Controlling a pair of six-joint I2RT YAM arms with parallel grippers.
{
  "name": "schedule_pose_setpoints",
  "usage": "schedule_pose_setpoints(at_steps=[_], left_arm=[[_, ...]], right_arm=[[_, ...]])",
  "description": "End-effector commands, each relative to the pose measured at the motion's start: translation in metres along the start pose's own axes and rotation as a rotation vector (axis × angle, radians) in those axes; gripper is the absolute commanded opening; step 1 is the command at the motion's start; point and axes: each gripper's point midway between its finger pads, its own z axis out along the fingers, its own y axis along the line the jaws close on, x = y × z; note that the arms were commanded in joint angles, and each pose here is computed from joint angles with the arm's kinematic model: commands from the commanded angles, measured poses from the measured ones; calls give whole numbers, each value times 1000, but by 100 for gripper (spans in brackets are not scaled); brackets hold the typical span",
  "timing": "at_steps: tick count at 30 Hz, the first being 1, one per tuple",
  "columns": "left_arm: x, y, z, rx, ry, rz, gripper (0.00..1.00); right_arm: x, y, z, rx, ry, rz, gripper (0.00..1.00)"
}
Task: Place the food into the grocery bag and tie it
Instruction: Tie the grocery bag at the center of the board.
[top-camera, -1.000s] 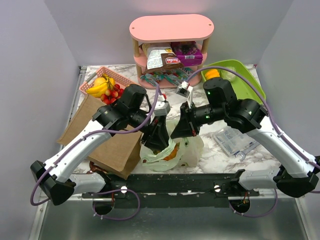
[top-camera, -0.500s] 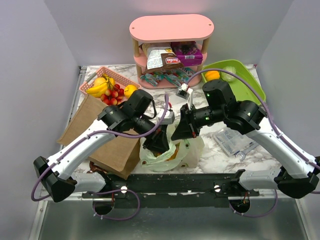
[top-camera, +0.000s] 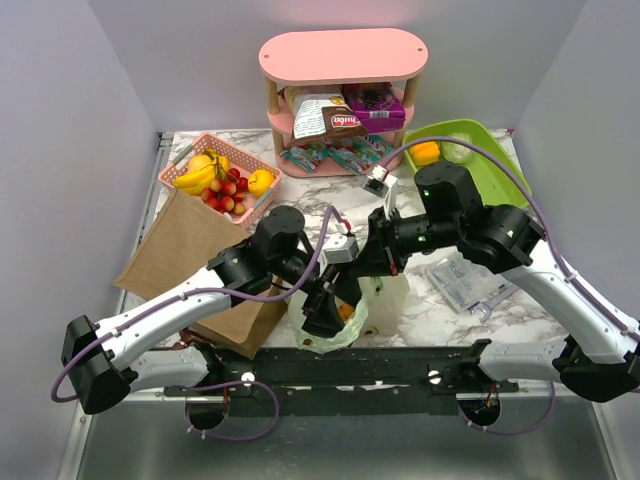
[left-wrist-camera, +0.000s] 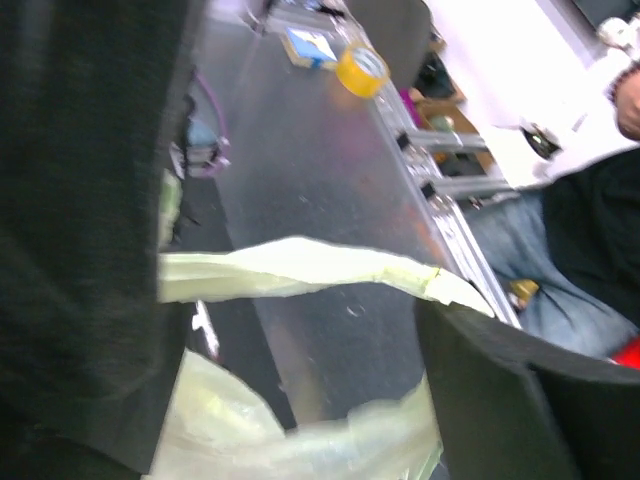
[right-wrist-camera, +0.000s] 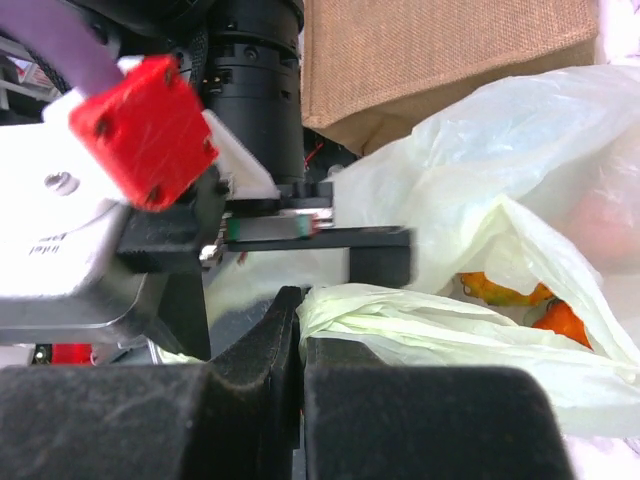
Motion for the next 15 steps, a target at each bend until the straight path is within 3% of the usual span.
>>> schedule_pose_setpoints(at_steps=[1, 9, 15], left_arm=[[-63, 17, 3, -144, -264, 129, 99], [-117, 43, -27, -381, -613, 181, 98], [-124, 38, -38, -413, -688, 230, 99]], right_arm=[[-10, 6, -11, 16, -72, -25, 1], [-8, 11, -25, 27, -109, -29, 1], [-18, 7, -41, 98, -184, -43, 1]])
